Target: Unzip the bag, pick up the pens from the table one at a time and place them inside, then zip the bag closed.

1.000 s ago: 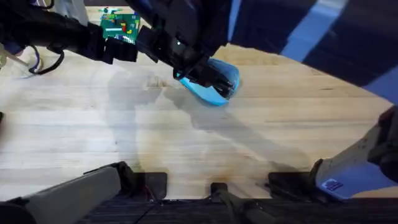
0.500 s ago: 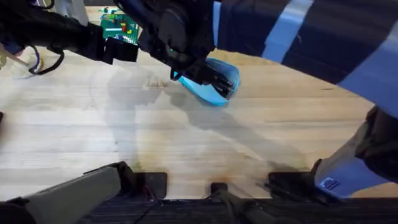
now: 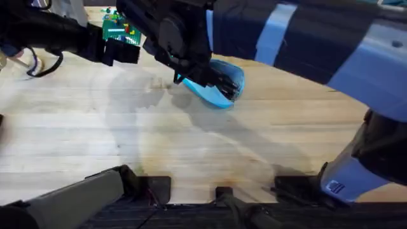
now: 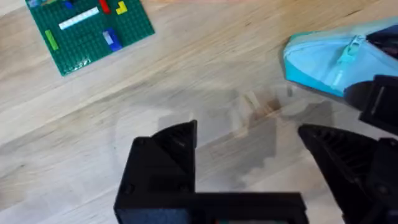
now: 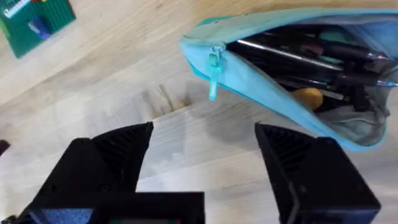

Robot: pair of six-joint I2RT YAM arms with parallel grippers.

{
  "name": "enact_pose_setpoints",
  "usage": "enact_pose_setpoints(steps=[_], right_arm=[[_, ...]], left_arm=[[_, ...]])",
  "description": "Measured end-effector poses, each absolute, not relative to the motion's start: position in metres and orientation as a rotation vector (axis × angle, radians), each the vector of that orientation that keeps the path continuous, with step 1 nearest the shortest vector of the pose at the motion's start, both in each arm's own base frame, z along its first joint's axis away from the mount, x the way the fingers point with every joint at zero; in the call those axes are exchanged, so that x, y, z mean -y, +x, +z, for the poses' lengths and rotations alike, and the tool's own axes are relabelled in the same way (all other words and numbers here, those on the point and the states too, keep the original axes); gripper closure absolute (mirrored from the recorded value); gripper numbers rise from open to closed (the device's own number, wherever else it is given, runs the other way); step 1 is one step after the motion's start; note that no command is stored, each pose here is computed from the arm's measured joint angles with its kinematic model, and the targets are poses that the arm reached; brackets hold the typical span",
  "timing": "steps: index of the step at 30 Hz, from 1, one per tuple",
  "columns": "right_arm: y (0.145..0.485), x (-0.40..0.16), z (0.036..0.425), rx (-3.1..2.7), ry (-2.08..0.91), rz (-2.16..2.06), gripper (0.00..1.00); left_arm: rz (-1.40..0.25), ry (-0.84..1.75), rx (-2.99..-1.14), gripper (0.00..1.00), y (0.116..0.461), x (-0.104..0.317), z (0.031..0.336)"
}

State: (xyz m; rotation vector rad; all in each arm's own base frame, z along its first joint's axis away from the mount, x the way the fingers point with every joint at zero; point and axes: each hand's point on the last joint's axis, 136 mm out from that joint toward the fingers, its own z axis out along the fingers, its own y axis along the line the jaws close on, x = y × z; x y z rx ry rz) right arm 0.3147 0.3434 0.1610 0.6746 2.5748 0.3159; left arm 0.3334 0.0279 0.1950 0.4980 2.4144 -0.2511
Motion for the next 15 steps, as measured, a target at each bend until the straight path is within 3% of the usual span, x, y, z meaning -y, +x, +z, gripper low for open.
enact_pose_setpoints(steps=[7,15], right_arm=[[0.322,-0.348,0.153,-2.564,0.684,0.324,0.005],[0.335,-0.341,0.135,-2.568,0.718,0.278,0.006]], left_arm=[[-0.288,0.396,-2.387,0.007,0.327,-0.055,0.200],[-0.320,0.392,-2.373,0.008,0.326,-0.054,0.202]])
